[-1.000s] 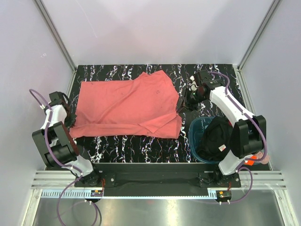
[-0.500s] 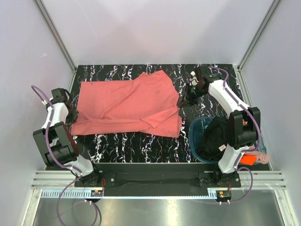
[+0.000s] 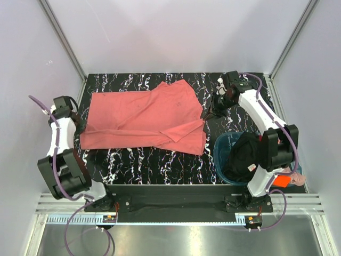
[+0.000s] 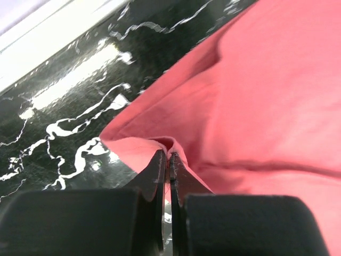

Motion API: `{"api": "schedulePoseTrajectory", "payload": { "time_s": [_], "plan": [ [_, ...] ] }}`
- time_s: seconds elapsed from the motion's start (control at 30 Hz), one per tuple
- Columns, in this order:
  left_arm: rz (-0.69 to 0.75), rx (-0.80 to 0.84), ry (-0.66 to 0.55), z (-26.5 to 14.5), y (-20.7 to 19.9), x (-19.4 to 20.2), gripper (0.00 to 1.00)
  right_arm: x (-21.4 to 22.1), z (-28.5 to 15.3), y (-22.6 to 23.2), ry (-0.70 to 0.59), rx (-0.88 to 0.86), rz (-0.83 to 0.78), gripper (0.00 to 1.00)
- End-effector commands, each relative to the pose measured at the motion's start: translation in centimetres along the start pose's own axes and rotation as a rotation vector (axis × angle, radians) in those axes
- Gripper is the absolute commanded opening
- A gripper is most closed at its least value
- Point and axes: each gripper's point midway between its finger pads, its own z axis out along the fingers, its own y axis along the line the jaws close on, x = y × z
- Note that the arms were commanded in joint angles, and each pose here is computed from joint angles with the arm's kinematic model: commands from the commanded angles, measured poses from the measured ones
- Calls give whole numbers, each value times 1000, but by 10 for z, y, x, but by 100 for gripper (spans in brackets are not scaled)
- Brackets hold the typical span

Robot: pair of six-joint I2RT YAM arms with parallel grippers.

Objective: Fold and stack the t-shirts
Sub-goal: Fold the tshirt

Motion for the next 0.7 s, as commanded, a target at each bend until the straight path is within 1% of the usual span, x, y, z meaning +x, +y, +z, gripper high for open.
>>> {"api": "schedulePoseTrajectory", "payload": {
  "time_s": [0.0, 0.07, 0.1, 0.17, 0.2, 0.23, 0.3, 0.33, 0.37, 0.4, 0.43, 0.47, 0.5, 0.53, 0.57, 0.6, 0.63, 0.67],
  "plan": [
    [-35, 155, -144, -51, -30, -42, 0, -13, -47, 22, -127, -24, -58, 0],
    [-52, 234, -197, -77, -45, -60, 0, -31, -73, 38, -227, -26, -76, 0],
    [-65, 280, -235, -93, -52, -69, 0, -45, -91, 53, -298, -47, -97, 0],
    [-97, 380, -285, -123, -70, -87, 0, -64, -113, 64, -401, -51, -89, 0],
    [-112, 432, -320, -140, -77, -95, 0, -79, -137, 81, -486, -81, -112, 0],
    [-135, 505, -344, -161, -89, -105, 0, -91, -149, 84, -535, -83, -94, 0],
    [-155, 597, -401, -191, -102, -121, 0, -111, -176, 97, -639, -104, -103, 0],
    [-166, 636, -427, -207, -107, -129, 0, -125, -203, 111, -724, -127, -125, 0],
    [-177, 711, -455, -233, -117, -138, 0, -136, -222, 113, -794, -114, -126, 0],
    [-174, 780, -505, -255, -125, -150, 0, -144, -259, 131, -903, -151, -162, 0],
    [-162, 862, -520, -277, -134, -152, 0, -153, -272, 133, -955, -144, -171, 0],
    [-141, 970, -609, -312, -144, -167, 0, -163, -299, 139, -1054, -161, -184, 0],
    [-119, 1045, -646, -332, -150, -170, 2, -163, -329, 152, -1142, -197, -215, 0],
    [-84, 1129, -655, -352, -158, -167, 4, -163, -348, 158, -1205, -208, -248, 0],
    [-59, 1203, -722, -385, -161, -176, 4, -166, -378, 172, -1318, -246, -290, 0],
    [-39, 1236, -734, -397, -164, -177, 3, -165, -394, 177, -1377, -253, -312, 0],
    [-1, 1280, -734, -412, -168, -174, 2, -154, -420, 184, -1452, -268, -349, 0],
    [14, 1294, -712, -412, -173, -176, 1, -152, -442, 192, -1537, -295, -374, 0]
  ]
}}
